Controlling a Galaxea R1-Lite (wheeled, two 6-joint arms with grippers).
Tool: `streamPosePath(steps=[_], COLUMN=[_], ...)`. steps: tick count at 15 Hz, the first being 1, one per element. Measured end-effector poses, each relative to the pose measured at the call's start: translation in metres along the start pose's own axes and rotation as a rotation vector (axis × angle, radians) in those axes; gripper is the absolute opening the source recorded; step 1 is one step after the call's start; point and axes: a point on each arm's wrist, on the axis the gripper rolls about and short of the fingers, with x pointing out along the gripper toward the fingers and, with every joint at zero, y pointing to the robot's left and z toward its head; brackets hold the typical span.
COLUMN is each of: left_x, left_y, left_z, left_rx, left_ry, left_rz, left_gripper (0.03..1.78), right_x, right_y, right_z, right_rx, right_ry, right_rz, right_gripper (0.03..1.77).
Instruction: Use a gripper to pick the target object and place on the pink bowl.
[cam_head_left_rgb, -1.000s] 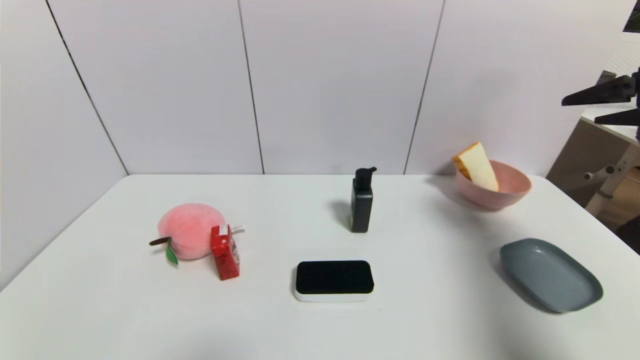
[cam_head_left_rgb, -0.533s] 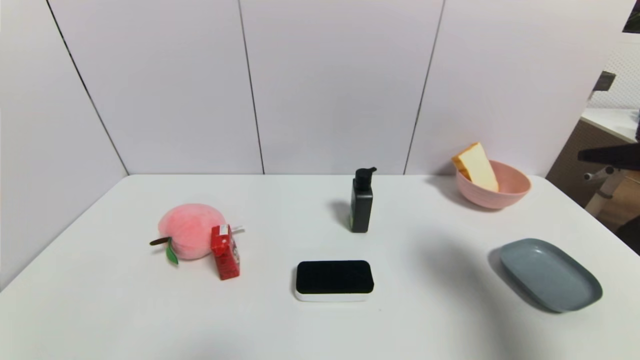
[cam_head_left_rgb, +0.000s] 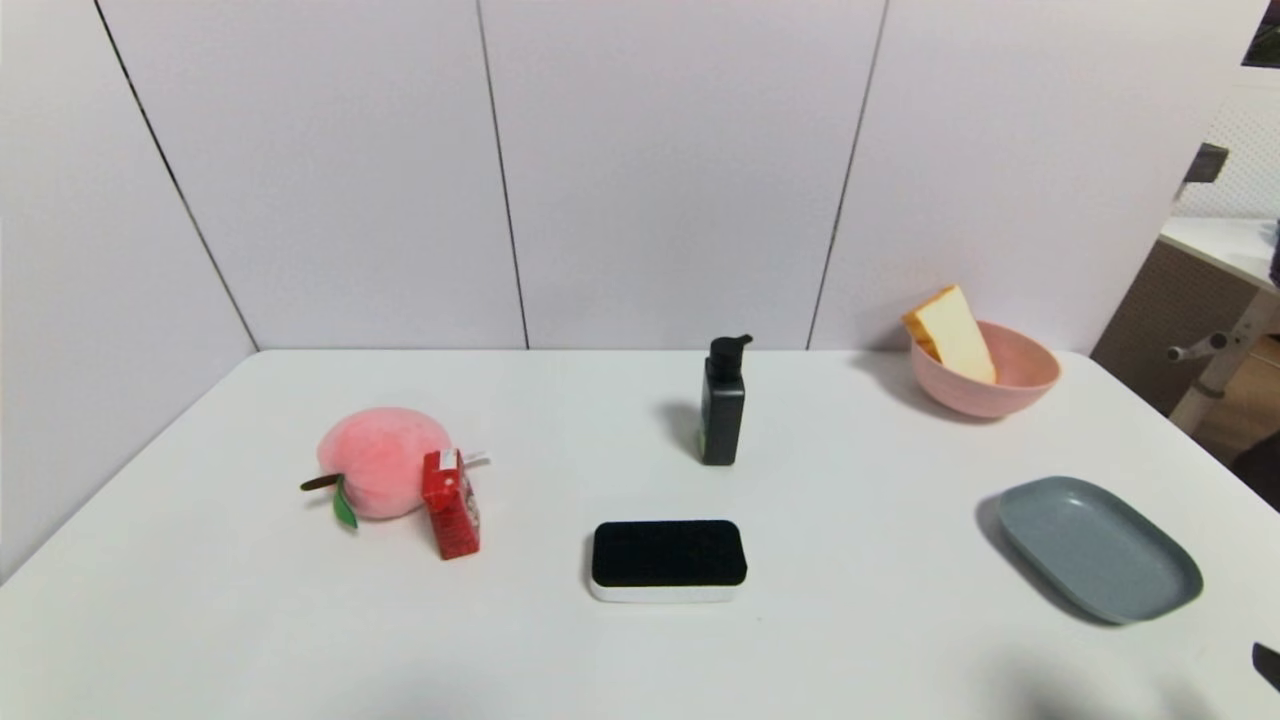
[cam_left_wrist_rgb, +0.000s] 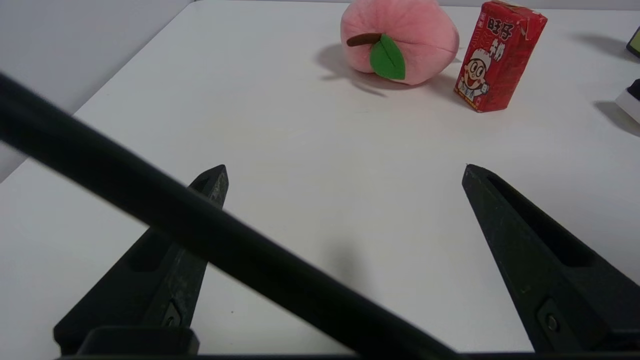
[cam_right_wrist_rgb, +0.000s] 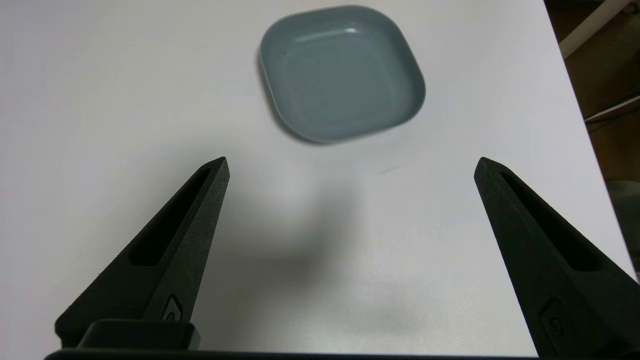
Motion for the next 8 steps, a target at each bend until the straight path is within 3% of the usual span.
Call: streamPosePath(steps=[4,8], left_x=[0.0,0.0], left_y=[0.0,0.0], left_z=[0.0,0.0], left_rx=[0.0,0.0], left_ry=[0.0,0.0], left_rz=[0.0,0.0], left_gripper=[1.69,1.69], right_x=[-0.001,-0.002], right_y=[0.003,0.008], right_z=[-0.066,-0.108], right_rx=[-0.031,-0.013], right_ry=[-0.141,-0.25], right_rz=[0.065,0.095], right_gripper=[1.69,1.69])
